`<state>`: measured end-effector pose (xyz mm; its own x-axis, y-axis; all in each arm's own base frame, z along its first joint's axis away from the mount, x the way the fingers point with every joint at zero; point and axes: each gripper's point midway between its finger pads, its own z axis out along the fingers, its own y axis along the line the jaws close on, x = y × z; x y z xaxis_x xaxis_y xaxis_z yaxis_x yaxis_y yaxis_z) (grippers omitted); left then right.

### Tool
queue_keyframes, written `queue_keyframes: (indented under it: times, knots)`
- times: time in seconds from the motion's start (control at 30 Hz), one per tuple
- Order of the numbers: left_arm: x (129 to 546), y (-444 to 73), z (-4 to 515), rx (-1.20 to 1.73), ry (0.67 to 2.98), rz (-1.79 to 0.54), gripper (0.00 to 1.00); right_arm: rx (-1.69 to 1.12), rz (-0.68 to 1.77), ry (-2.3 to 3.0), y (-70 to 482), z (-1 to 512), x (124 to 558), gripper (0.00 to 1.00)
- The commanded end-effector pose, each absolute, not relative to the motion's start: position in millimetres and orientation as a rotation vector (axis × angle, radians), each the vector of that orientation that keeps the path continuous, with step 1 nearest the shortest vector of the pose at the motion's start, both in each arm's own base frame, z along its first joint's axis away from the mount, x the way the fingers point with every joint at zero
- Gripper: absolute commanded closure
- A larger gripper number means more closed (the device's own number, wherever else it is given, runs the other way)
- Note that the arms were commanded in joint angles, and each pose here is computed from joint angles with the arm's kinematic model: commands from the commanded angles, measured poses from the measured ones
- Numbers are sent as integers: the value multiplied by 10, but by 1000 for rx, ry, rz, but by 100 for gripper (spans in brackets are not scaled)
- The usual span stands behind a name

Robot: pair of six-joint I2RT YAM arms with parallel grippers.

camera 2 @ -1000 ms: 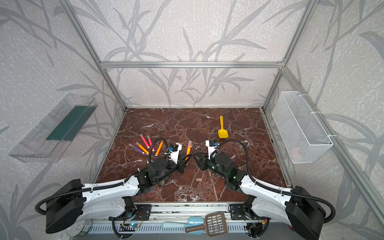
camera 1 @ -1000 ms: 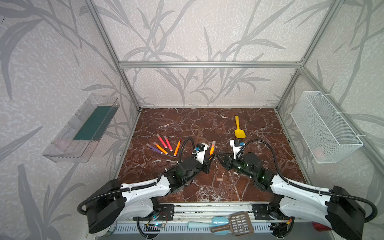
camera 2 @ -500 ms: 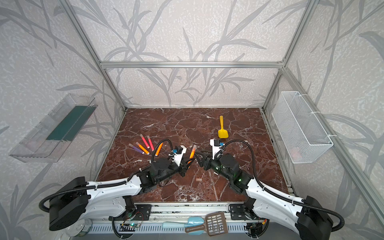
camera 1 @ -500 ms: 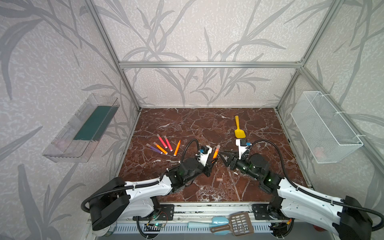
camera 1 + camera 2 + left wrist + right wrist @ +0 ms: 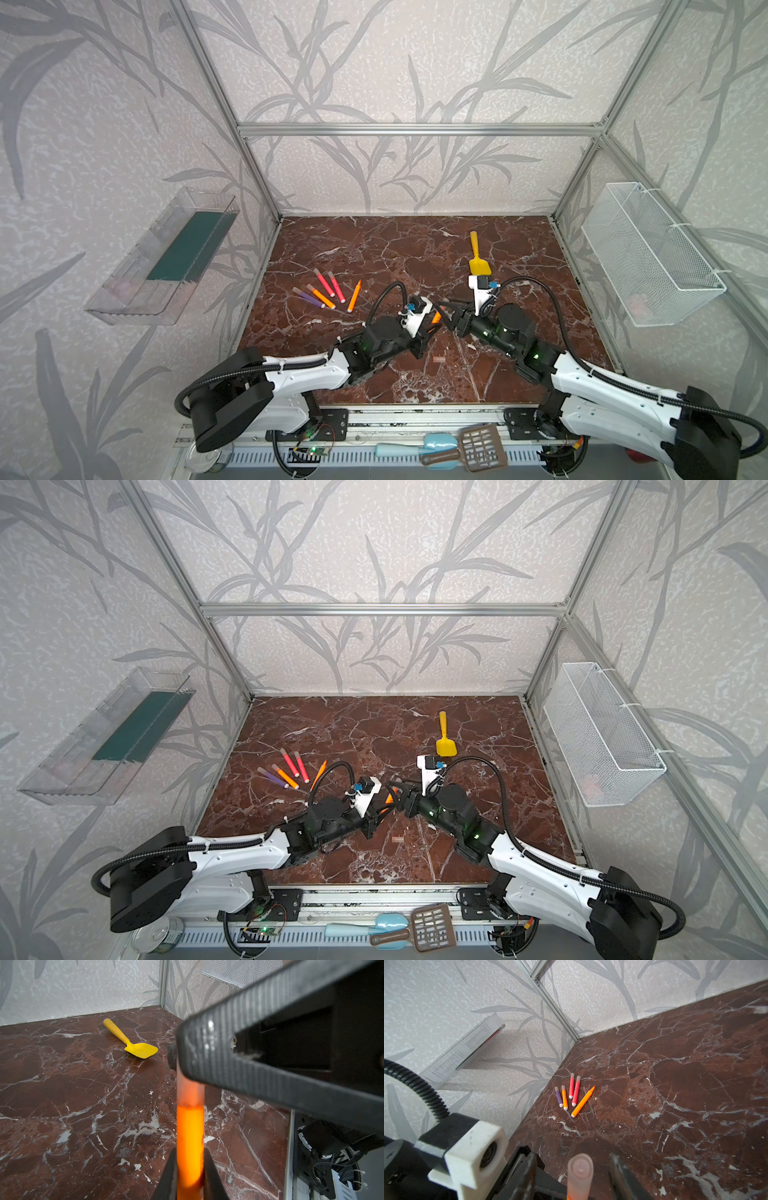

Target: Insert the pens into the pen caps

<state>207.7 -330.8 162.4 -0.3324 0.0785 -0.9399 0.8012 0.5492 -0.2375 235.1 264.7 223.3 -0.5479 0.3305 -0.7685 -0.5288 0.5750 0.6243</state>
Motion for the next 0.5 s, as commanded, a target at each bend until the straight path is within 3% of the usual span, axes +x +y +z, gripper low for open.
queue_keyframes:
  times: [0.0,0.3,0.47]
  knots:
    - [2054,-3339,1637,755,1735,-896,100,-156,1118,1788,2645,2435,2395,52]
    - [2058,-3365,1634,763,1737,-894,100,-161,1114,1802,2687,2398,2426,68]
    - [2091,-3351,1670,754,1728,-871,100,-168,1120,1824,2720,2327,2425,88]
